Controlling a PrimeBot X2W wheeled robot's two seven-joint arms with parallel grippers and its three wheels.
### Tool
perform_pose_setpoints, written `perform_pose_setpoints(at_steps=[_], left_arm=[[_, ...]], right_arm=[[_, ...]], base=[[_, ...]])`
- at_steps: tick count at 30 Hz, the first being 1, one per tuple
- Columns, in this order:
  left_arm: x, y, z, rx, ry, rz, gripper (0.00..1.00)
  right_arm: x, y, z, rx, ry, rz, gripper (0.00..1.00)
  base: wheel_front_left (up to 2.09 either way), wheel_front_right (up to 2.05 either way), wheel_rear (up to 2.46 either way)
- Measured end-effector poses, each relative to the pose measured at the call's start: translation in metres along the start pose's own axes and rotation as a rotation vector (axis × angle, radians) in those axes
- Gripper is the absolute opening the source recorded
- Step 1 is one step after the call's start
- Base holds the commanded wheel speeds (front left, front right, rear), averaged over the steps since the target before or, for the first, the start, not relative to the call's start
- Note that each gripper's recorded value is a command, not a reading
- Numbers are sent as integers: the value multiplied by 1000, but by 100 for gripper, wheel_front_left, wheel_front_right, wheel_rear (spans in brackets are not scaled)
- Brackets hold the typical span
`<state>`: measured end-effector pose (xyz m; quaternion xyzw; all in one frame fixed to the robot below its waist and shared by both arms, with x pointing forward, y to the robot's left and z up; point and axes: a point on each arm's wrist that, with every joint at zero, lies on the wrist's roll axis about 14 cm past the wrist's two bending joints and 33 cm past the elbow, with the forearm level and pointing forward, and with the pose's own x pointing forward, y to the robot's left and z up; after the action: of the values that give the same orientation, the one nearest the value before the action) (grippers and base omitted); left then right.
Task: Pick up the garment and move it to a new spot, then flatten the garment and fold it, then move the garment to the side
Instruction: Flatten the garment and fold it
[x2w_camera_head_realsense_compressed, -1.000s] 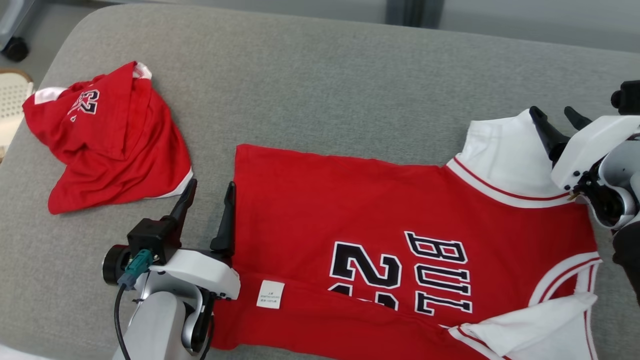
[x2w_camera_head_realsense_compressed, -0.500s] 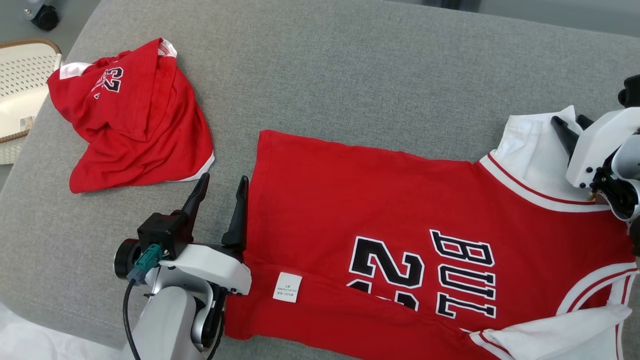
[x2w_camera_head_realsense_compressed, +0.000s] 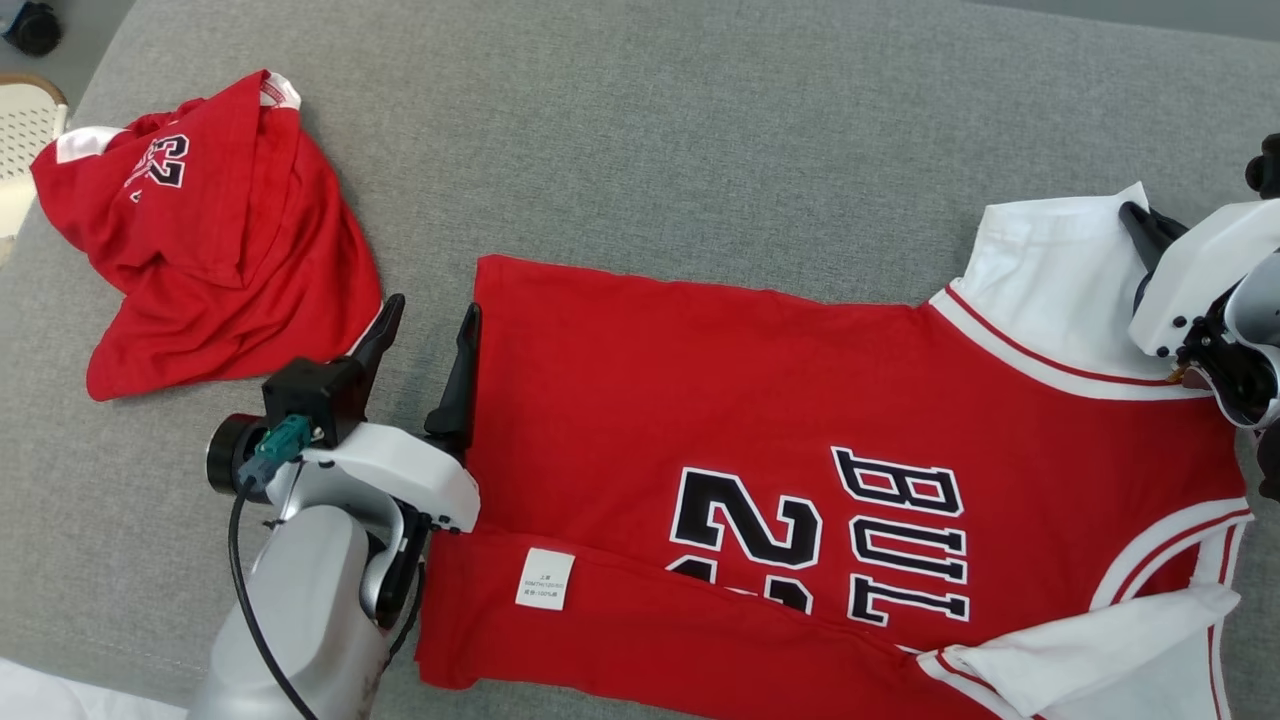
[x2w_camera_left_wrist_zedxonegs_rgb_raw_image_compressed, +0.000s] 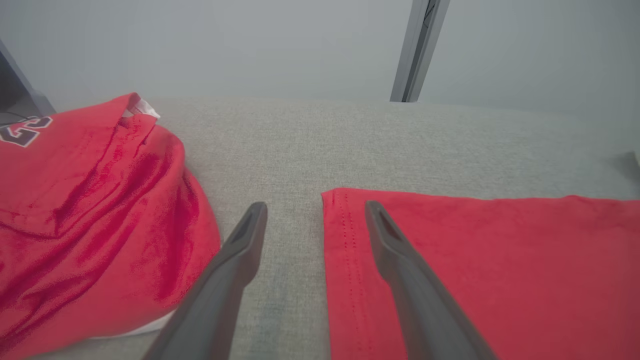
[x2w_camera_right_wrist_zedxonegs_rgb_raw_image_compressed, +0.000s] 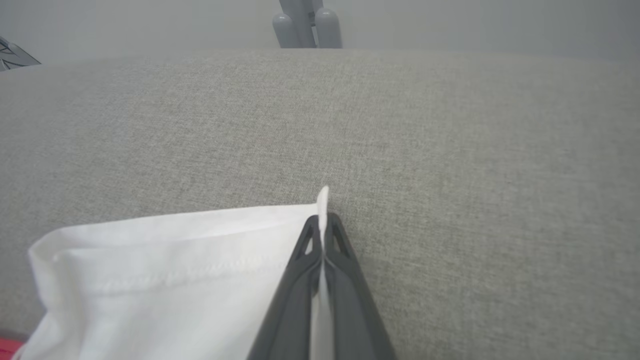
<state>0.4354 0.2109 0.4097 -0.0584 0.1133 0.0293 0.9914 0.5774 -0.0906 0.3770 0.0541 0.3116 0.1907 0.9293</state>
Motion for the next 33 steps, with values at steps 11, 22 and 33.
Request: perform_pose_setpoints(at_steps=[11,22,33], left_arm=[[40,2,-14,117,165,-90,100],[62,-4,-30,210,291,-148,100],[62,-18,-41,243,345,-217,100]], right_arm=[[2,-4,3,11,-24,13,0],[10,-5,2,5,-20,26,0],[12,-6,1,4,-17,29,0]], base=[[0,0,0],[0,0,0],[0,0,0]])
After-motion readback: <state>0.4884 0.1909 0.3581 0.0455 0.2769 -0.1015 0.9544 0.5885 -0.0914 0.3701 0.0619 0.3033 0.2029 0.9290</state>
